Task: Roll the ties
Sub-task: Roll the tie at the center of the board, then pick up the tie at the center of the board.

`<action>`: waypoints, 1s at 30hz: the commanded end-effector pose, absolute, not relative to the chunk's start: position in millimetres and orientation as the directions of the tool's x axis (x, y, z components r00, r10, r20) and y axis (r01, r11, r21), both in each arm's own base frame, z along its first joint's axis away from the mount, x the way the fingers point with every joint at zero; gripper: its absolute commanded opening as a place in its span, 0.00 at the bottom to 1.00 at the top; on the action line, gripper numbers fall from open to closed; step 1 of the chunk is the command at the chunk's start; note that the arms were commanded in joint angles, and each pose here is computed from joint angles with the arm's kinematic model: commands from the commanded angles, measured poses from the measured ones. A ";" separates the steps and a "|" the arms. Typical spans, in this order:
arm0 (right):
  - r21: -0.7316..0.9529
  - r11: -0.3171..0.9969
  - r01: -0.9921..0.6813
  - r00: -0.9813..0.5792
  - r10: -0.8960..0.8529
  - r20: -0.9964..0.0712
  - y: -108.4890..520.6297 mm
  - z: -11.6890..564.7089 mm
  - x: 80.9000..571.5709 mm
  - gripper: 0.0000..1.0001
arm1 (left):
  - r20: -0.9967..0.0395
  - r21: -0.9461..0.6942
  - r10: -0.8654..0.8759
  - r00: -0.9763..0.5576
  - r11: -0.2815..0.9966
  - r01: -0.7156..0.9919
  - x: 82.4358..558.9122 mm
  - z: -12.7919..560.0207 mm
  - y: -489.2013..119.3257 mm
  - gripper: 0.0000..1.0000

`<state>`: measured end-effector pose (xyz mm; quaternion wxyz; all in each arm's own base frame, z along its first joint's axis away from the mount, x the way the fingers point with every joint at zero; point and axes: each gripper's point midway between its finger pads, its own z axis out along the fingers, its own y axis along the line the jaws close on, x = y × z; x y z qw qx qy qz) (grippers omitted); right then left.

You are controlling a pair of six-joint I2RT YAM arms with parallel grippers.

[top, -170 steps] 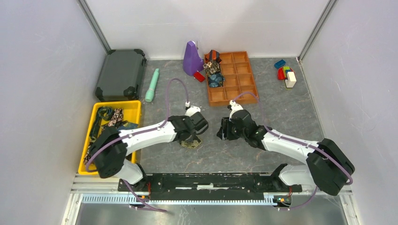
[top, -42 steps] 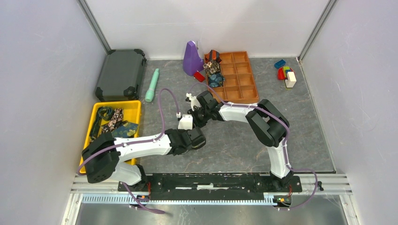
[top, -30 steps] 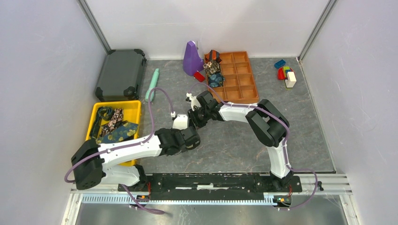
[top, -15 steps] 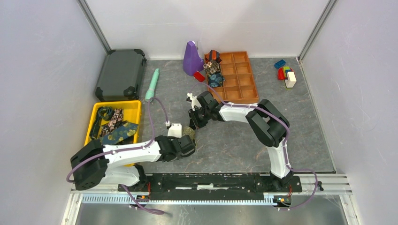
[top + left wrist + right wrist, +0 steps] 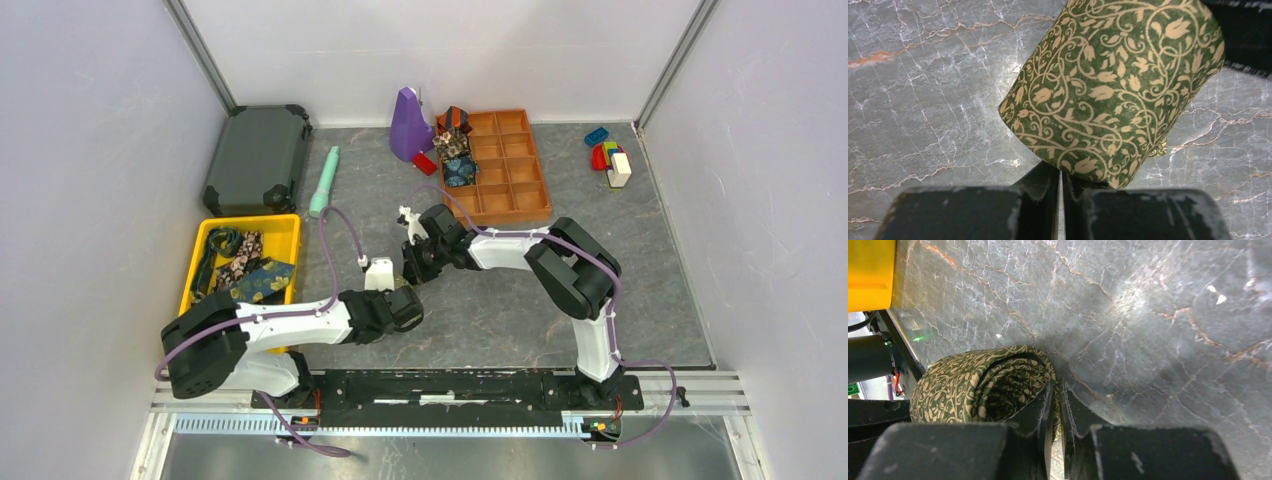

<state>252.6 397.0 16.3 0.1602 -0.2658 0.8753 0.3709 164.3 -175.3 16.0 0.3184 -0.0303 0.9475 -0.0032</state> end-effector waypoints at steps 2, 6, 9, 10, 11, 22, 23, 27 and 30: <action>0.559 0.627 -0.542 -0.837 -0.350 -0.420 386.4 -0.1 231.1 0.13 | -0.631 -0.063 -0.132 -0.765 0.991 -0.119 171.8 6.3 -176.1 0.08; 0.612 0.628 -0.482 -0.872 -0.276 -0.404 384.8 0.2 222.0 0.11 | -0.634 -0.087 -0.154 -0.758 0.988 -0.128 172.5 3.7 -177.8 0.08; 0.641 0.623 -0.448 -0.889 -0.237 -0.391 383.7 0.1 214.9 0.11 | -0.637 -0.088 -0.158 -0.755 0.987 -0.132 173.1 3.7 -177.3 0.08; 0.641 0.624 -0.446 -0.890 -0.233 -0.393 383.5 0.3 214.7 0.11 | -0.637 -0.086 -0.156 -0.755 0.988 -0.131 172.8 3.5 -176.8 0.07; 0.639 0.627 -0.444 -0.890 -0.230 -0.393 382.9 -0.1 214.6 0.11 | -0.636 -0.083 -0.154 -0.756 0.988 -0.131 172.5 3.2 -176.4 0.07; 0.580 0.684 -0.443 -0.885 -0.228 -0.407 371.3 -10.5 220.7 0.11 | -0.609 -0.009 -0.110 -0.785 0.991 -0.132 154.8 14.3 -145.9 0.08; 0.574 0.686 -0.447 -0.882 -0.231 -0.411 371.0 -11.3 221.7 0.11 | -0.602 -0.009 -0.104 -0.791 0.992 -0.123 152.2 15.9 -145.0 0.08; 0.549 0.699 -0.459 -0.874 -0.241 -0.423 369.5 -13.4 226.4 0.11 | -0.572 -0.028 -0.072 -0.817 0.997 -0.068 142.2 26.5 -144.7 0.10; 0.534 0.703 -0.470 -0.866 -0.248 -0.435 369.1 -12.0 229.2 0.11 | -0.566 -0.042 -0.055 -0.822 0.998 -0.038 138.1 43.5 -144.8 0.10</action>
